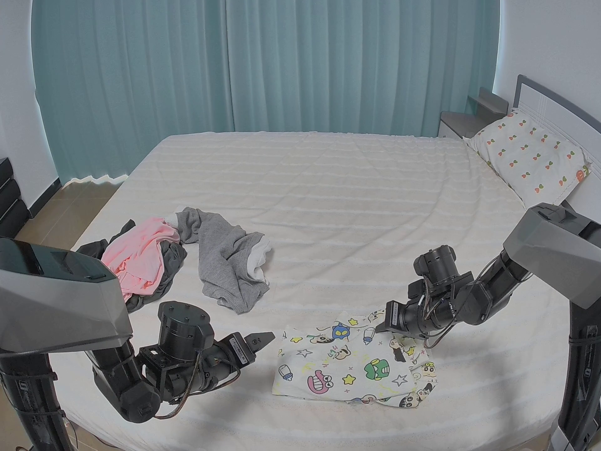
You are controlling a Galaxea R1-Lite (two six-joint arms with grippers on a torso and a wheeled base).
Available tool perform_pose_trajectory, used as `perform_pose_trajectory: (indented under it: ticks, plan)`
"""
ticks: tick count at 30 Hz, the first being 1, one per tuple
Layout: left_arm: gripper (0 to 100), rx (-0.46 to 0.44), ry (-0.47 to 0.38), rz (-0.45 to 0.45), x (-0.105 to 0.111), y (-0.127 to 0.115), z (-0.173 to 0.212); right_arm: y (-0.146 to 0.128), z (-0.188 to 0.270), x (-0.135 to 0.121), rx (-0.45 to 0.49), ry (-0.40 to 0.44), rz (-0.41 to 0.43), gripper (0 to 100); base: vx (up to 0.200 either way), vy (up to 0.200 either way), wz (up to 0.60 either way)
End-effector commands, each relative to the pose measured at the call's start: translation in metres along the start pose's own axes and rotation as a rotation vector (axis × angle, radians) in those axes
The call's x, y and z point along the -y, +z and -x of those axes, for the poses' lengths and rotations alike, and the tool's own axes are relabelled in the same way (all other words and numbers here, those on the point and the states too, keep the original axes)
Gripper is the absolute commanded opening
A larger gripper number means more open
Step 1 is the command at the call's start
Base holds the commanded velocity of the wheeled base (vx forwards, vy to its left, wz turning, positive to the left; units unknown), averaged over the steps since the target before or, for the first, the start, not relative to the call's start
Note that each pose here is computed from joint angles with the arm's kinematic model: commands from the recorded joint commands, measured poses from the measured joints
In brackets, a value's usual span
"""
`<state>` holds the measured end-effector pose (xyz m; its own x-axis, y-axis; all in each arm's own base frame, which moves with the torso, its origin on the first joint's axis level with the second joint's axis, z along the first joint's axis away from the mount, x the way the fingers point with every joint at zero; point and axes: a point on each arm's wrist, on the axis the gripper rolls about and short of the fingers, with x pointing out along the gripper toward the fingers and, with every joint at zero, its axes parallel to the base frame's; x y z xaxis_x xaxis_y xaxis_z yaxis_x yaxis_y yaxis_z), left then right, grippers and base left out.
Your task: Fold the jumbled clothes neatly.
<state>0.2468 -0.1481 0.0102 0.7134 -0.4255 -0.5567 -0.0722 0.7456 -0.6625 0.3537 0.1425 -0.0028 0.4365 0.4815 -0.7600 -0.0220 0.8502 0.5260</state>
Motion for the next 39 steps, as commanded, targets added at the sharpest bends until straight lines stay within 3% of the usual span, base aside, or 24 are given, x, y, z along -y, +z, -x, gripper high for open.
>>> perform_pose_trajectory:
  ticks: [1,10,27,28,39]
  plan:
    - [100,0.003,0.001,0.001,0.0,0.0,0.0,0.001,0.015,0.002,0.042,-0.025,-0.031,0,0.0,0.0,0.0]
    - [100,0.016,0.012,0.001,0.0,0.0,0.0,-0.015,0.031,0.022,0.198,-0.085,-0.055,0,0.0,0.0,0.0]
    - [100,0.016,0.012,0.001,0.0,0.0,0.0,-0.025,0.026,0.041,0.184,-0.108,-0.077,0,0.0,0.0,0.0]
    - [100,0.016,0.012,0.001,0.0,0.0,0.0,-0.024,0.026,0.041,0.186,-0.108,-0.077,100,0.0,0.0,0.0]
    - [100,0.011,0.014,0.004,-0.001,-0.001,-0.001,-0.023,0.029,0.043,0.195,-0.117,-0.076,100,0.0,0.0,0.0]
